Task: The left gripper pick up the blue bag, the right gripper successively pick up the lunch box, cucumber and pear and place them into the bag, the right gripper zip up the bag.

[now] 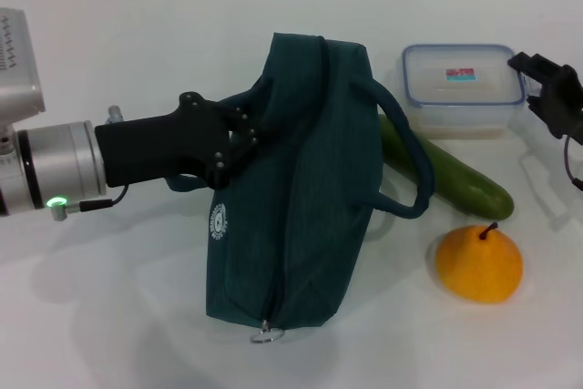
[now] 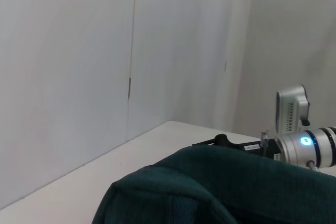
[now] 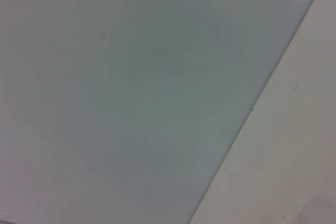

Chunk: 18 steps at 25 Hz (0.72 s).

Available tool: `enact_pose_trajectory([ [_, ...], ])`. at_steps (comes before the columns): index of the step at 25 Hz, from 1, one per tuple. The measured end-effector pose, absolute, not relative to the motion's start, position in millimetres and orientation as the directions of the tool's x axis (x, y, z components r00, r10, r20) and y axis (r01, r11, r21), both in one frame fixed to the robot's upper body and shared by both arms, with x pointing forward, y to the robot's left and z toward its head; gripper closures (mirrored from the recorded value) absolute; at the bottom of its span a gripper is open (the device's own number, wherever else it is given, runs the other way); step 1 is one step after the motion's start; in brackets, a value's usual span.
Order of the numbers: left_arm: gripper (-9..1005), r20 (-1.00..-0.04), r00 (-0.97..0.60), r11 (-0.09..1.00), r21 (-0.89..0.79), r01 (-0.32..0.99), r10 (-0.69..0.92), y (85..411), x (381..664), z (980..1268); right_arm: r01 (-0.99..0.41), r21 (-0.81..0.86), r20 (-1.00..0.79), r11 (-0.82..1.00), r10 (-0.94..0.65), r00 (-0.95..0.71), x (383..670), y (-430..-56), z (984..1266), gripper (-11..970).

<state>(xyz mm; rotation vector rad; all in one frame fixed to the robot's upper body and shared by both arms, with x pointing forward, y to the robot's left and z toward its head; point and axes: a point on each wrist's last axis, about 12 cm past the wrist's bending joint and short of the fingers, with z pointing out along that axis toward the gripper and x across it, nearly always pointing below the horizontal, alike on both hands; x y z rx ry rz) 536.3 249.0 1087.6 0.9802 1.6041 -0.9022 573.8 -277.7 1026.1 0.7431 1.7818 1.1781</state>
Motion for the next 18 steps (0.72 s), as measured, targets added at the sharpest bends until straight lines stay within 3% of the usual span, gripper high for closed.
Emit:
enact_pose_trajectory([
  [12,961,-0.975,-0.149,0.386,-0.075,0.919,0.167,248.1,537.5,1088.6,0.016,0.925,-0.331,0.381,0.823,-0.463,579.1,-274.3,1029.3,542],
  [18,961,-0.976,-0.138,0.386,-0.062,0.921,0.171,248.5,537.8,1088.9,0.004,0.916,-0.353,0.4,0.812,-0.465,580.1,-274.1,1030.1,684],
])
